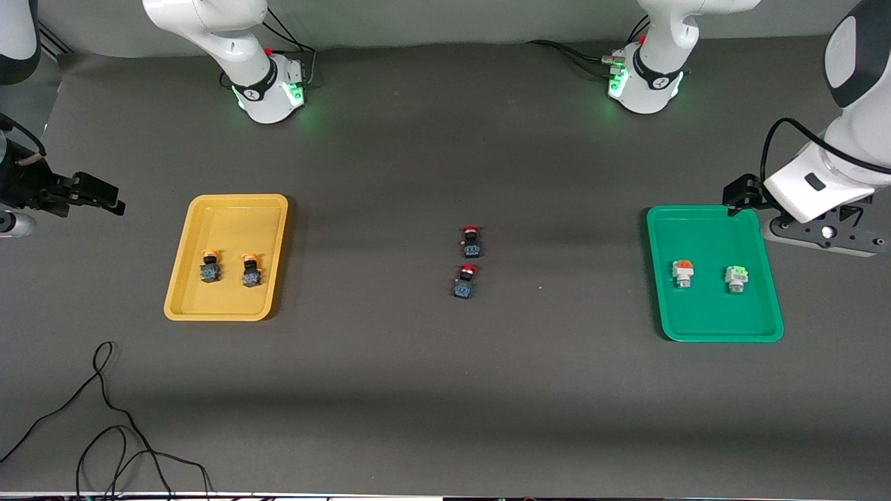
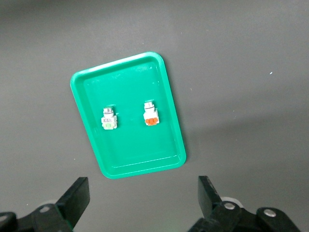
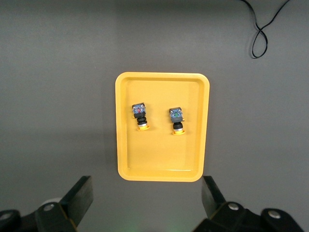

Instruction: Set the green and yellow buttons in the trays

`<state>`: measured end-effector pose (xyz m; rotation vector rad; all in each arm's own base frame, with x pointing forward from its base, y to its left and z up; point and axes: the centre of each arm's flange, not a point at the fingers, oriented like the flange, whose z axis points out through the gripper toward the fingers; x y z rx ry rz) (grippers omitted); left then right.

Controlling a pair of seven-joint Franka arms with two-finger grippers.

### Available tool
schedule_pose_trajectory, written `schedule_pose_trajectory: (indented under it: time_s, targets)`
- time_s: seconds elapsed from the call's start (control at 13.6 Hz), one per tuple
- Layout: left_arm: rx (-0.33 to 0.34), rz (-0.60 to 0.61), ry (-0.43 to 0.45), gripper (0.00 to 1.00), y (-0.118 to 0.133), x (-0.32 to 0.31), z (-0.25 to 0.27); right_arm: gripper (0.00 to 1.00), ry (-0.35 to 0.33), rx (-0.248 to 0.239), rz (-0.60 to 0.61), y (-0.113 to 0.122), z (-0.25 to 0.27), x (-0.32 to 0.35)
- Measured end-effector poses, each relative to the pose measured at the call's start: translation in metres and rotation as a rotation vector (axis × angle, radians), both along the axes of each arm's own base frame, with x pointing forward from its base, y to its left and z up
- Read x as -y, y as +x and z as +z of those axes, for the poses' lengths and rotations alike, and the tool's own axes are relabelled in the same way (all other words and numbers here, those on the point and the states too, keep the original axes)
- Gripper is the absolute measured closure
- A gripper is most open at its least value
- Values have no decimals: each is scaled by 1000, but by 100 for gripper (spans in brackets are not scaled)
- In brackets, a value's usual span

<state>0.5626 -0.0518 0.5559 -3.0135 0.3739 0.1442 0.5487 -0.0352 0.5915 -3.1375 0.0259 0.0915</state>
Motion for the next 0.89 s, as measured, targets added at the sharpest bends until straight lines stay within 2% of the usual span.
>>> schedule_pose_trajectory:
  time_s: [0.89]
  targets:
    - [-5,-1,-2,0,0,-1,-3,0,0,0,0,0,0,0]
